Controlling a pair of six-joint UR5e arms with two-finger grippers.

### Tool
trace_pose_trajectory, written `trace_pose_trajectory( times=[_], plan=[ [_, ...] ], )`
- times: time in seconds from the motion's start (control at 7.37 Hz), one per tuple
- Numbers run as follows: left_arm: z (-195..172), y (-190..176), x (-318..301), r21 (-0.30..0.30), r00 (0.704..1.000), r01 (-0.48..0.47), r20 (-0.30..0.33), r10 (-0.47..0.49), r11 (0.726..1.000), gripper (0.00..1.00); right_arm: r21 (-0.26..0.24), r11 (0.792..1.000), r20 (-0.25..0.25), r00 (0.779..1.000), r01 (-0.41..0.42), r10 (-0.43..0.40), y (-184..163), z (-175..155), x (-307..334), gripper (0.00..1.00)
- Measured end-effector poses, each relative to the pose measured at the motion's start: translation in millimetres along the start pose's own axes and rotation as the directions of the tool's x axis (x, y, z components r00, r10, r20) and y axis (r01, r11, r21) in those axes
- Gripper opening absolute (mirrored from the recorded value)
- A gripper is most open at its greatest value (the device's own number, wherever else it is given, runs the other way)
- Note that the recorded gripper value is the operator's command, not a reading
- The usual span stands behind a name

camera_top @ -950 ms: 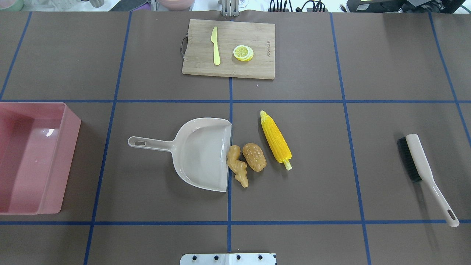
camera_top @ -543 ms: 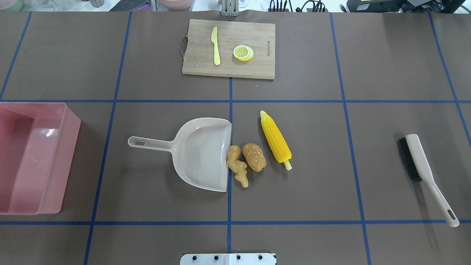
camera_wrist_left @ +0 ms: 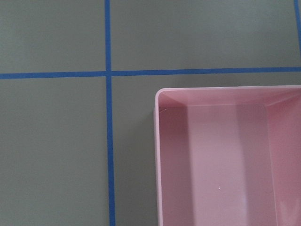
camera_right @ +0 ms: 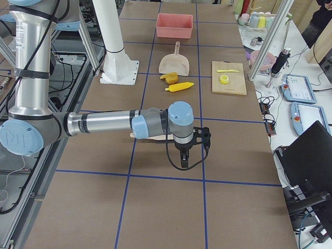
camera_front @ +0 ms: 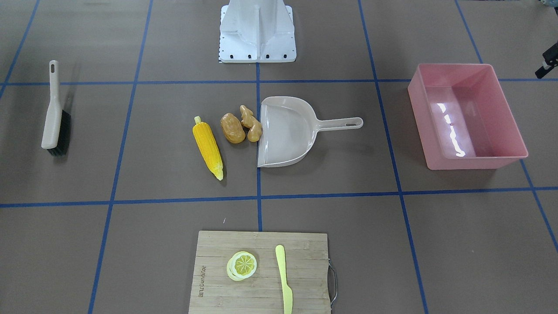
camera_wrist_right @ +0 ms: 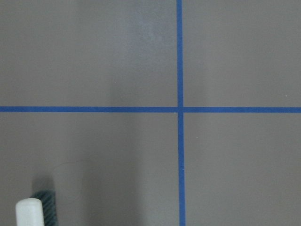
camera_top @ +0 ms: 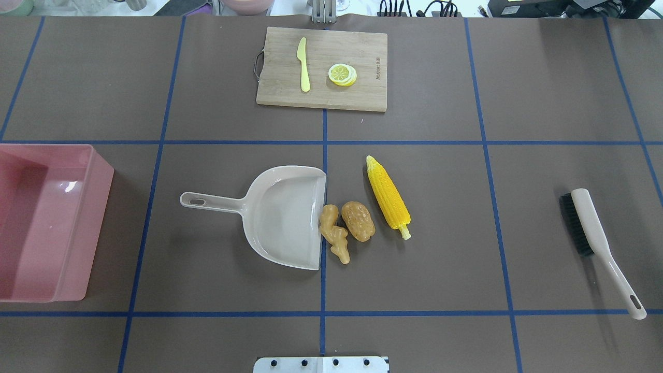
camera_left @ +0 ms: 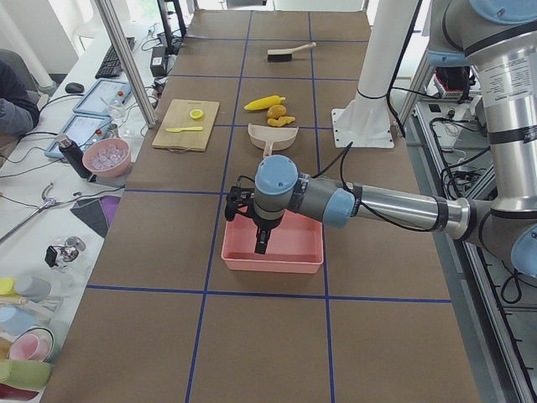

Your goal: Sweep and dump trash into bin

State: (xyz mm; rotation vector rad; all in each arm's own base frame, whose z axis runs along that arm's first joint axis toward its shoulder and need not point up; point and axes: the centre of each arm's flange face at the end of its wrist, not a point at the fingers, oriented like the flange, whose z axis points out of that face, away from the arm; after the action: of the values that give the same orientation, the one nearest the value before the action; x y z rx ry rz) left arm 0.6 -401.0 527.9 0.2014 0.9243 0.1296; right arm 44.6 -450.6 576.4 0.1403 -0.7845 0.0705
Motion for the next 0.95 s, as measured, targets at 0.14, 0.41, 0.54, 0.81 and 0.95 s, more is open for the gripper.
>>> trace_pose_trajectory(
  times=[0.14,0.41,0.54,0.81,0.95],
  plan=[
    [15,-15,38,-0.019,0.995,-0.1,-0.028,0.099,0.995,0.98,0.003,0.999,0.027,0.999,-0.032,0.032,9,-4,-26,1.0],
    [50,-31,118,-0.013,0.936,-0.336,-0.114,0.333,0.942,0.98,-0.028,0.999,0.053,0.998,-0.04,0.041,25,3,-102,1.0],
    [61,-36,155,0.01,0.891,-0.429,-0.156,0.426,0.903,0.98,-0.057,0.998,0.057,0.998,-0.002,0.005,36,12,-132,1.0],
    [88,-34,212,0.034,0.804,-0.555,-0.234,0.547,0.831,0.98,-0.127,0.99,0.059,0.997,0.056,-0.049,73,26,-159,1.0],
    [105,-28,233,0.026,0.77,-0.595,-0.27,0.579,0.803,0.98,-0.158,0.985,0.056,0.996,0.071,-0.063,88,34,-166,1.0]
  ],
)
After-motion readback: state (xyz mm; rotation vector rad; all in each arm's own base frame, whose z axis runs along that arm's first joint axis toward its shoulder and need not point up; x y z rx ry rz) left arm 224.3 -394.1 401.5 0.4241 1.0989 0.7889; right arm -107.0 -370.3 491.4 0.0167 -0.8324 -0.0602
